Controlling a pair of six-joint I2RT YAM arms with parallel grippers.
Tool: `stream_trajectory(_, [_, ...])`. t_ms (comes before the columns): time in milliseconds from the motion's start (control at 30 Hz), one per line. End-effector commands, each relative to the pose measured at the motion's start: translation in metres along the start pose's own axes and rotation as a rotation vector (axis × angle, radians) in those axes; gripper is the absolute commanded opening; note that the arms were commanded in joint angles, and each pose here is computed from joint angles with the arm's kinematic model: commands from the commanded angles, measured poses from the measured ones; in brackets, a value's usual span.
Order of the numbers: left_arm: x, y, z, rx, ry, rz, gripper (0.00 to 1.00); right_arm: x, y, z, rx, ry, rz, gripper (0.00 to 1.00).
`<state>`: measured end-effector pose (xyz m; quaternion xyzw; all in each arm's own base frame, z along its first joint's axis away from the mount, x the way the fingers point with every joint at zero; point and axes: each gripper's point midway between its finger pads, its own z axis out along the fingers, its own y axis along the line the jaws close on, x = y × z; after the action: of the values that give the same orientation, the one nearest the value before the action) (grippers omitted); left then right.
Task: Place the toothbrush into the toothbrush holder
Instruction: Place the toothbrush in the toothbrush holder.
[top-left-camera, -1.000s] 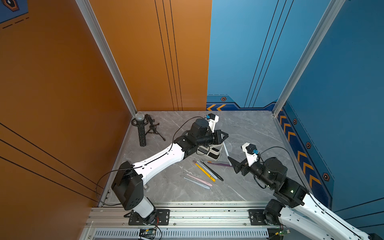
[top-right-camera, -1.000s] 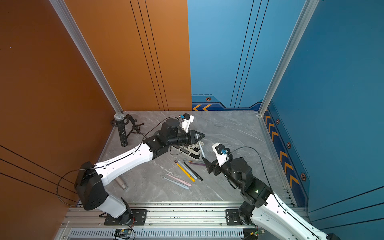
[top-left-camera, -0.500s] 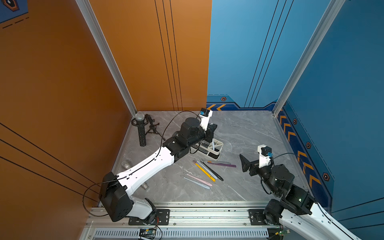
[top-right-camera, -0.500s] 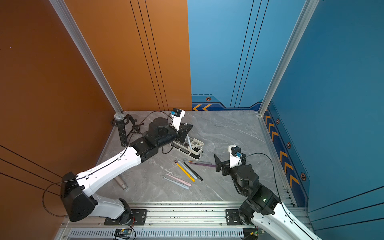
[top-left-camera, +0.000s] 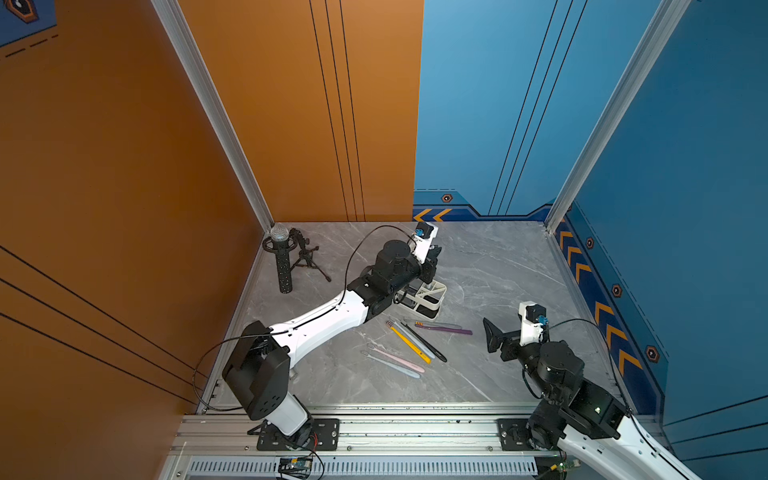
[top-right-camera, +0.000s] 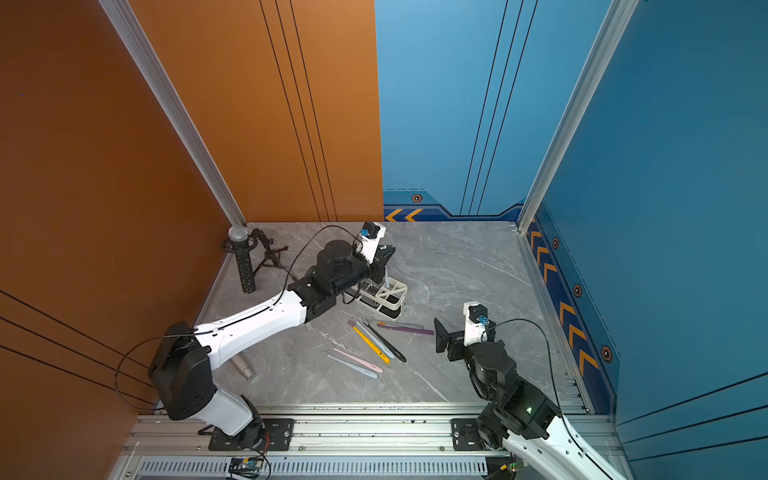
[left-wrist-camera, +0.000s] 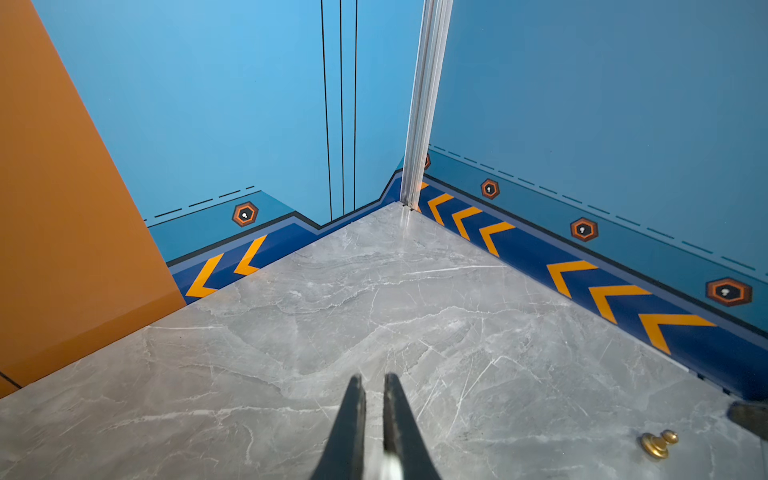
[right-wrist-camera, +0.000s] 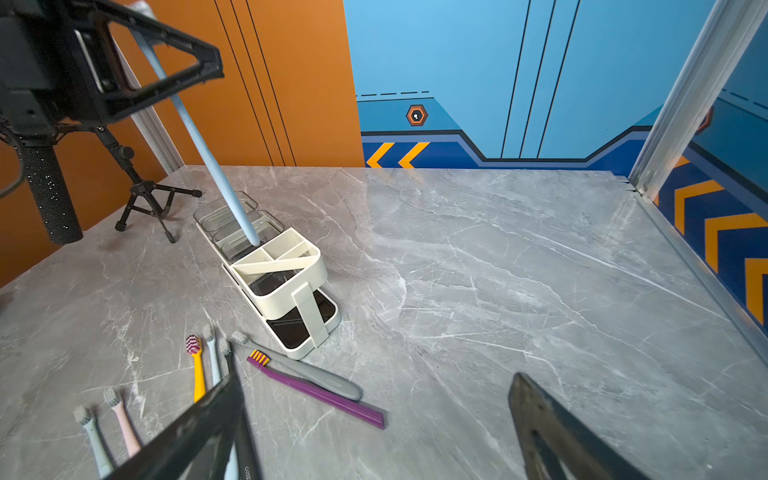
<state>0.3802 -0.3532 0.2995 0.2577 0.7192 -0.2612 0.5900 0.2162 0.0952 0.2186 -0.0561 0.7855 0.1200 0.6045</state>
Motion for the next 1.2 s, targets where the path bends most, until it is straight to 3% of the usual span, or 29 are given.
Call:
stream_trajectory(0, [-0.009,0.002,0.01,-0.015,-0.044,0.042,0.0,0.008,-0.008,-0.004,0.027,0.036,-0.006,1.0])
stream_trajectory(867, [0.092,0.029,0.053,-0.077,0.079,0.061,0.0,0.017,-0.031,-0.013,0.102,0.048,-0.003,1.0])
stream_trajectory(1167, [0.106,0.027,0.057,-0.098,0.072,0.103,0.0,0.015,-0.032,-0.014,0.097,0.039,0.002,1.0])
